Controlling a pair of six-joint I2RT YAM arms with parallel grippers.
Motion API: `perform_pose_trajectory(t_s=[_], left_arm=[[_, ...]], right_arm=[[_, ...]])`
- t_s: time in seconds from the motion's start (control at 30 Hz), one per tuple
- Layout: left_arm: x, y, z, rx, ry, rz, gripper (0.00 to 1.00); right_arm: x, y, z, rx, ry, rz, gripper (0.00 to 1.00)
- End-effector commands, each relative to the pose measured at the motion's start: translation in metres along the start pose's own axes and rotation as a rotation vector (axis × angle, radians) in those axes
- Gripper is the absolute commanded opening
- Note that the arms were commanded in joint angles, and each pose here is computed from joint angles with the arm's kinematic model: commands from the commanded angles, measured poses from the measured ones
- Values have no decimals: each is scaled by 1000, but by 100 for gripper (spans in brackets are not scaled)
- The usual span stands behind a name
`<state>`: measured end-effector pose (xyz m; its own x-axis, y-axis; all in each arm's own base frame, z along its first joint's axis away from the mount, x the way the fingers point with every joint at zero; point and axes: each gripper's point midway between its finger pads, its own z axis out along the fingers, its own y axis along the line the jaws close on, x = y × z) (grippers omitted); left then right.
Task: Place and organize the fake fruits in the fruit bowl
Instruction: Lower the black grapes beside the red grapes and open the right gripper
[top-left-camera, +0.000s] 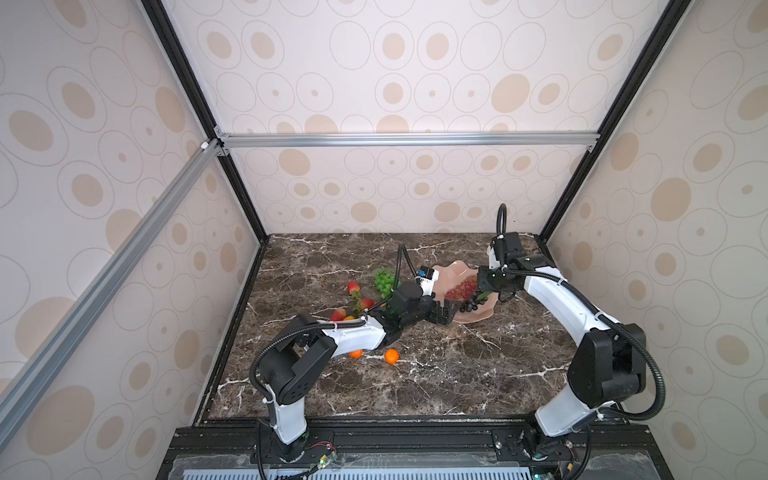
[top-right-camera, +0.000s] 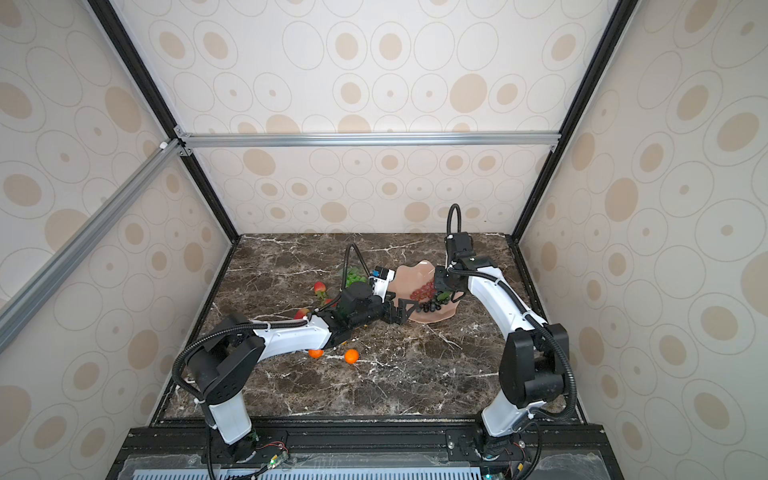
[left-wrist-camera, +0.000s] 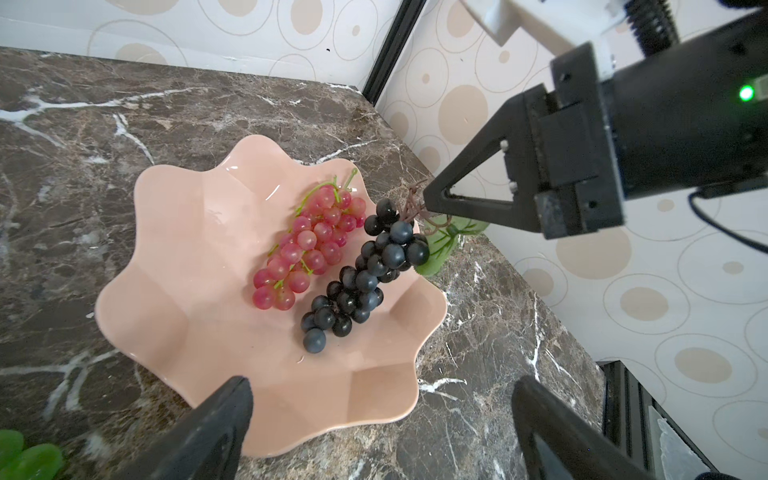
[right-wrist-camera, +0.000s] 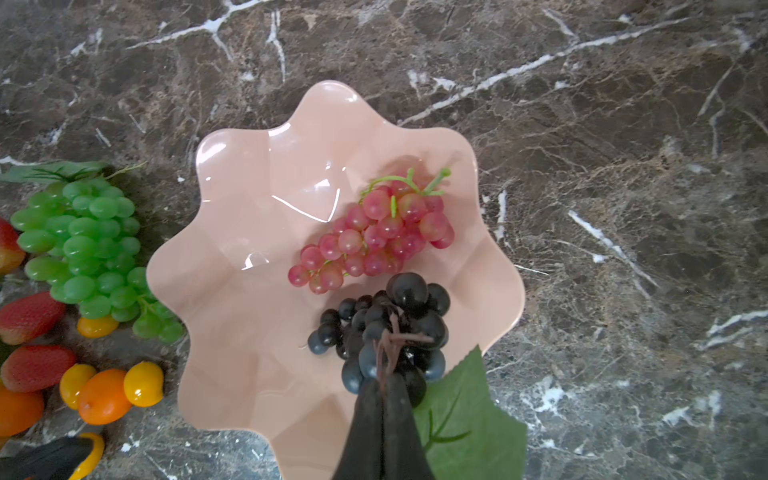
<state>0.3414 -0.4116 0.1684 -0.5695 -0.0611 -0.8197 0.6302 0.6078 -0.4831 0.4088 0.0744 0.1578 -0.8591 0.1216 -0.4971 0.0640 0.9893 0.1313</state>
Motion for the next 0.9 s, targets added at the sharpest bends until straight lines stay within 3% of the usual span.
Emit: perform_pose_trajectory(t_s=[0.0,0.37,0.87], left_arm=[[-8,-12,5,23,-4,17,98],[-7,-11,6,12,1,18,98],[-6,-12,12,14,11,13,98]], right_arm=[[0,-6,10,10,19,-5,0],[-10,-27,24,92,23,14,0],[-24,-48,14,207,-44,37,0]])
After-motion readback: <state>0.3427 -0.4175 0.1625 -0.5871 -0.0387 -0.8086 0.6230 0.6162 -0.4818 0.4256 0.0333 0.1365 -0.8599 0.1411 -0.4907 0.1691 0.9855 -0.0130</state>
